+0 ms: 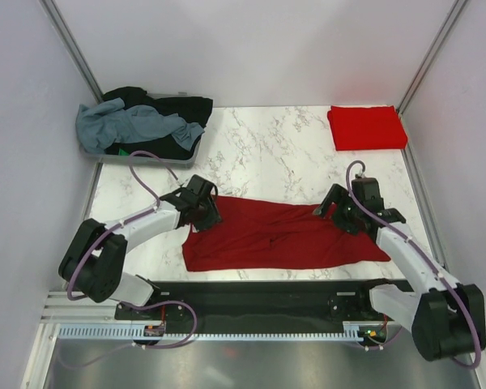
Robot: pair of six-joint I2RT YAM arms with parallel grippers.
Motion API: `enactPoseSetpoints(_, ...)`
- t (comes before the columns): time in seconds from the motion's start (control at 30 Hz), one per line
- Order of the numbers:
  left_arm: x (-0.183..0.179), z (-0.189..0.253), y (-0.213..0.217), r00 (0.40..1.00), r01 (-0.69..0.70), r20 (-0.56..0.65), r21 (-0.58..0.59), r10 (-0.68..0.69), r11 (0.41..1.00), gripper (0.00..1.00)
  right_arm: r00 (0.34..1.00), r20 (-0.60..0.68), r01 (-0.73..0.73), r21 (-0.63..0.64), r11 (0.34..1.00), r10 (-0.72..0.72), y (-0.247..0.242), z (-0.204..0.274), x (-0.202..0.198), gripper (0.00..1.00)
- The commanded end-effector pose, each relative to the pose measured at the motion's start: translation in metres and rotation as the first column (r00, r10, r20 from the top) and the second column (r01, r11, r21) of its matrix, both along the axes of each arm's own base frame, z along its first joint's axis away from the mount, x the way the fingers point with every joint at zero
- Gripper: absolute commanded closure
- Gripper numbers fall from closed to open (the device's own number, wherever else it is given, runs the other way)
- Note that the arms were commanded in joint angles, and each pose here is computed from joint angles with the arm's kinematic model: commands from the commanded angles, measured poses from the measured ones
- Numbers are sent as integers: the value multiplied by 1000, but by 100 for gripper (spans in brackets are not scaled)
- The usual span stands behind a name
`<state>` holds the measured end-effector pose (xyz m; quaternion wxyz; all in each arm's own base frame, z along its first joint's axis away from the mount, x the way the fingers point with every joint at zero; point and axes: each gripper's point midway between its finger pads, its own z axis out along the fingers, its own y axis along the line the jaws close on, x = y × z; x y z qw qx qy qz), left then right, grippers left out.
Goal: Fold and stack the t-shirts
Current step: Fold the tshirt
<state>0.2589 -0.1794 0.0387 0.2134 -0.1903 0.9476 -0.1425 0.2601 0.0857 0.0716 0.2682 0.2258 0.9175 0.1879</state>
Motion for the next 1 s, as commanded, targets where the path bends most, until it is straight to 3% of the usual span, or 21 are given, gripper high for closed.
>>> enactPoseSetpoints(0.0, 20, 12, -10, 998, -35, 54, -32, 37, 999, 52, 997, -60, 41, -24, 999, -42, 2, -1, -29, 6)
enactPoseSetpoints(0.13, 14, 9, -12, 998, -35, 44, -32, 37, 999, 52, 1000, -20, -1, -5, 1000, 1, 19, 7, -29, 6)
enactPoseSetpoints(0.27, 4, 0, -21, 999, -26, 18, -25, 27, 999, 52, 997, 57, -55, -76, 996, 59, 22, 30, 11, 6)
enactPoseSetpoints(0.47, 2, -14, -32, 999, -22, -25, -10, 21, 1000, 51, 987, -7, -157, -188, 970, 158, 23, 8, 46, 6)
enactPoseSetpoints(0.63, 7, -27, -34, 998, -26, -53, 18, 27, 1000, 51, 976, -107, -205, -181, 962, 187, 24, -29, 32, 8)
enactPoseSetpoints(0.8, 37, -28, -51, 999, -5, -35, 37, 6, 999, 51, 978, -117, -186, -120, 975, 172, 30, -38, -3, 8)
enactPoseSetpoints(0.97, 99, -41, -75, 998, -25, -59, 58, 28, 998, 51, 976, -135, -175, 1, 985, 173, 54, -41, -20, 7)
